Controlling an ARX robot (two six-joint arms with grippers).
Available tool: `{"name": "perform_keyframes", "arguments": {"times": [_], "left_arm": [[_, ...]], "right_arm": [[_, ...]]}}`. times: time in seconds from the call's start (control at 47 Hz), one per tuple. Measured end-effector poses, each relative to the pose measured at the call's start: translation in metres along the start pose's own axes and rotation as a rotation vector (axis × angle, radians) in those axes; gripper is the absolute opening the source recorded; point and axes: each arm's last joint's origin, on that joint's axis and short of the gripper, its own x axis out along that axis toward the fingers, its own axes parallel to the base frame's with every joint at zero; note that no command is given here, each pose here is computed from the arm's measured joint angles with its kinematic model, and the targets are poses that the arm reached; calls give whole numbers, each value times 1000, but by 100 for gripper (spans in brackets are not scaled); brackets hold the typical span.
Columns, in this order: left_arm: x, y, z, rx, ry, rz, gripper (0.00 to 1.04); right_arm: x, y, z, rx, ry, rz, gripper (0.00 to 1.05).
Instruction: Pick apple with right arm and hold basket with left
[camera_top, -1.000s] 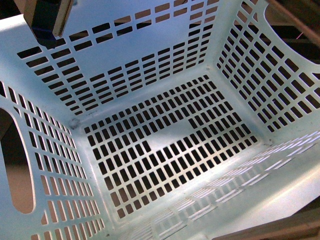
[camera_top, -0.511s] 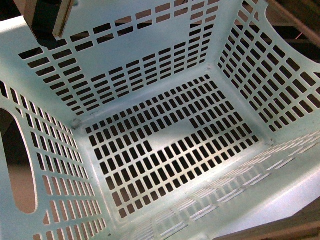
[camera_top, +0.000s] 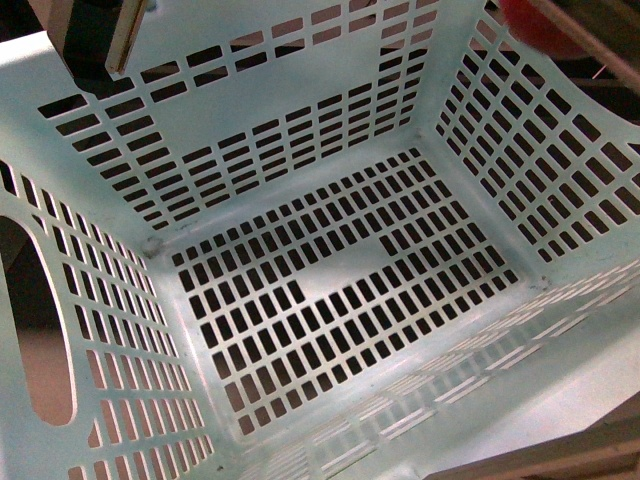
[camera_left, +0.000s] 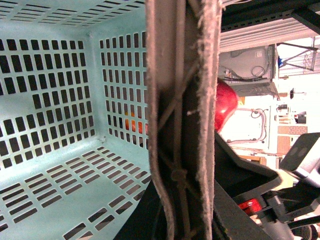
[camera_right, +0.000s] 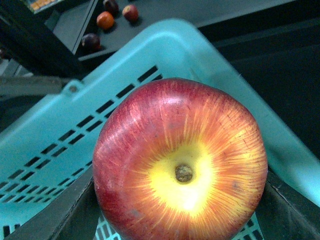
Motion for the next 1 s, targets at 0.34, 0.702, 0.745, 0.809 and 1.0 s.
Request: {"name": "perform_keyframes", "arguments": {"times": [0.34,0.702,0.745,0.809,1.0], "left_arm": [[0,0,0,0,0,0,8],[0,0,0,3,-9,5,8],[0,0,0,5,-10,6,8],[0,0,0,6,-6,4,8],[0,0,0,2,4,0,8]], "right_arm": [[-3,2,-4,-4,24,-13,97],[-66,-45,14,56,-205,-352,96],[-73,-53,9,47,-214,-416,96],[-81,-62,1,39,-227,-483,96],[-84,-64,1,29,-234,-488,96]]}}
